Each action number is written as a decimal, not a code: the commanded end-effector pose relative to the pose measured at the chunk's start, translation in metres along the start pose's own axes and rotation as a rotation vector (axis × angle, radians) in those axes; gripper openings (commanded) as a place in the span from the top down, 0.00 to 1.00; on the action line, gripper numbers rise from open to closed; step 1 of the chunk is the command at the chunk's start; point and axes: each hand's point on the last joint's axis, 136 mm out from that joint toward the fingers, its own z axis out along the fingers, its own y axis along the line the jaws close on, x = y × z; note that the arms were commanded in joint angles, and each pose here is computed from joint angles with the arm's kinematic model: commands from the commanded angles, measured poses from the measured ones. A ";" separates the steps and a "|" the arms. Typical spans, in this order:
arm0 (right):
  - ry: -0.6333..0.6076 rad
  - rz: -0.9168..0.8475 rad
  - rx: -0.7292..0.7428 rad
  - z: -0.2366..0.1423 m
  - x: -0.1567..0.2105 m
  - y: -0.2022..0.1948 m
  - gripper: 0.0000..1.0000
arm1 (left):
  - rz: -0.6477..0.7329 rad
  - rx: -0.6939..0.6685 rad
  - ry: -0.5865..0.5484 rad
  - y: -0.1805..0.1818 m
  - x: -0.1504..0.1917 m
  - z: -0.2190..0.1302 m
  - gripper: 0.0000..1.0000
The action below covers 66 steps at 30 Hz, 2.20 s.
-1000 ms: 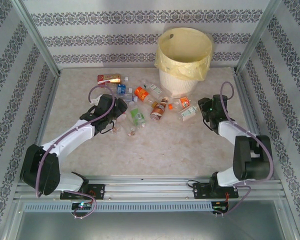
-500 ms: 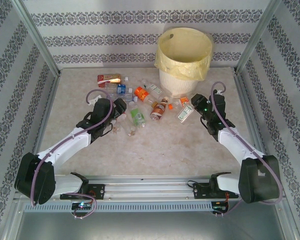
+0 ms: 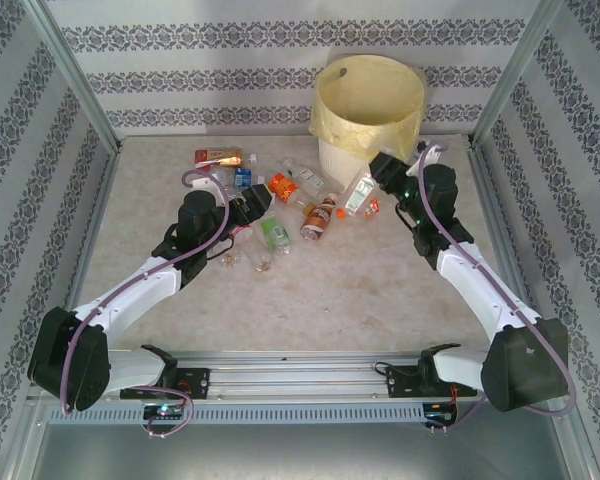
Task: Put the plastic bottles in the bin
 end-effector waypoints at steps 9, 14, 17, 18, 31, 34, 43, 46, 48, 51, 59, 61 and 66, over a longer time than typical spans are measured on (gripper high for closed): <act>-0.175 -0.207 -0.151 0.018 -0.101 0.086 0.76 | 0.030 -0.018 -0.056 0.003 -0.013 -0.011 0.01; -0.237 -0.250 -0.157 0.034 -0.139 0.105 0.75 | 0.021 -0.065 -0.060 0.013 -0.012 -0.012 0.01; -0.296 -0.265 -0.115 0.045 -0.161 0.104 0.75 | 0.010 -0.096 -0.068 0.019 -0.012 -0.011 0.01; -0.317 -0.274 -0.090 0.051 -0.168 0.100 0.75 | 0.006 -0.104 -0.073 0.021 -0.013 -0.011 0.01; -0.298 -0.519 0.218 0.112 -0.189 0.037 0.75 | 0.000 -0.182 -0.102 0.036 -0.016 -0.018 0.01; -0.231 -0.586 0.313 0.119 -0.180 0.015 0.74 | -0.002 -0.207 -0.113 0.041 -0.016 -0.021 0.01; -0.068 -0.718 0.535 0.138 -0.153 -0.040 0.69 | -0.047 -0.311 -0.141 0.063 -0.014 -0.029 0.01; -0.023 -0.770 0.606 0.145 -0.147 -0.053 0.62 | -0.059 -0.329 -0.147 0.068 -0.014 -0.031 0.01; 0.010 -0.780 0.643 0.151 -0.142 -0.063 0.51 | -0.060 -0.343 -0.149 0.070 -0.013 -0.032 0.01; 0.039 -0.752 0.653 0.159 -0.138 -0.068 0.32 | -0.062 -0.355 -0.149 0.072 -0.013 -0.033 0.01; 0.026 -0.688 0.596 0.158 -0.142 -0.050 0.17 | -0.061 -0.383 -0.141 0.078 -0.011 -0.034 0.01; 0.028 -0.681 0.588 0.153 -0.144 -0.044 0.17 | -0.069 -0.401 -0.138 0.081 -0.009 -0.034 0.01; 0.021 -0.650 0.545 0.136 -0.145 -0.030 0.13 | -0.090 -0.464 -0.117 0.093 -0.003 -0.035 0.01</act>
